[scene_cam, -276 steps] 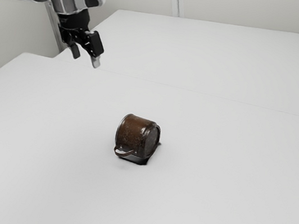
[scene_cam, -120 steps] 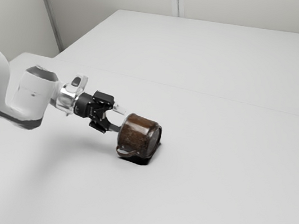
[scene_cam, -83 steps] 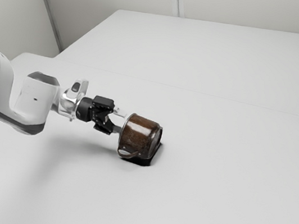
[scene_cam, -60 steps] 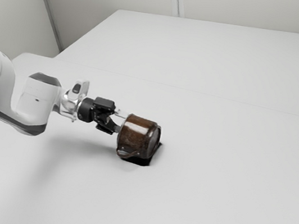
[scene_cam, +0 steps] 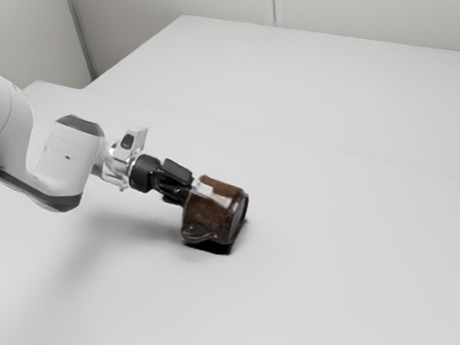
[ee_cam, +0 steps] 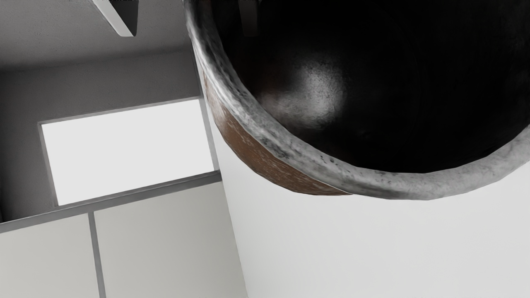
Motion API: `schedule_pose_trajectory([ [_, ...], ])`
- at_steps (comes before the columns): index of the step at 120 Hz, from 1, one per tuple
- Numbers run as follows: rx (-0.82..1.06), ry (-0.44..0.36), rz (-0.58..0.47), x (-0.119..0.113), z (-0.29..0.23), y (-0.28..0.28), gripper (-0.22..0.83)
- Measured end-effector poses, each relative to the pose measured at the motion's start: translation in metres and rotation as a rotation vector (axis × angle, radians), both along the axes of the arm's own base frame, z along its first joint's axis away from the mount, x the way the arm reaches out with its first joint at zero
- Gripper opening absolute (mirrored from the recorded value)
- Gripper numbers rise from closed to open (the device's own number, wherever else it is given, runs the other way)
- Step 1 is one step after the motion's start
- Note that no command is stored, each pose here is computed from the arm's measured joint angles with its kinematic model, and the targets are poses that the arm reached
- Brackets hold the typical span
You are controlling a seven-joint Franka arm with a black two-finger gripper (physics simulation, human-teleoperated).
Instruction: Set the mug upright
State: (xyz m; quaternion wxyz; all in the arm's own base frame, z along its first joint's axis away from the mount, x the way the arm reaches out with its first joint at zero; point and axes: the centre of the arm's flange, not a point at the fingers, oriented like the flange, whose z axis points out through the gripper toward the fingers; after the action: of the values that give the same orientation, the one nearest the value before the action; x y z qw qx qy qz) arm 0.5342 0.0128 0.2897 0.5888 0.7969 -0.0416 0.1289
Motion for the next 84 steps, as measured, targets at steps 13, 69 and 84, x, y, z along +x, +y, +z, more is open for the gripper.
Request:
schedule_pose_trajectory([
  [13,0.003,-0.017,0.0,0.001,0.005,0.0,0.01],
  [69,0.352,-0.323,-0.273,0.058,0.154,-0.037,-0.15],
  [84,0.7,-0.312,-0.465,0.062,0.165,-0.041,-0.15],
])
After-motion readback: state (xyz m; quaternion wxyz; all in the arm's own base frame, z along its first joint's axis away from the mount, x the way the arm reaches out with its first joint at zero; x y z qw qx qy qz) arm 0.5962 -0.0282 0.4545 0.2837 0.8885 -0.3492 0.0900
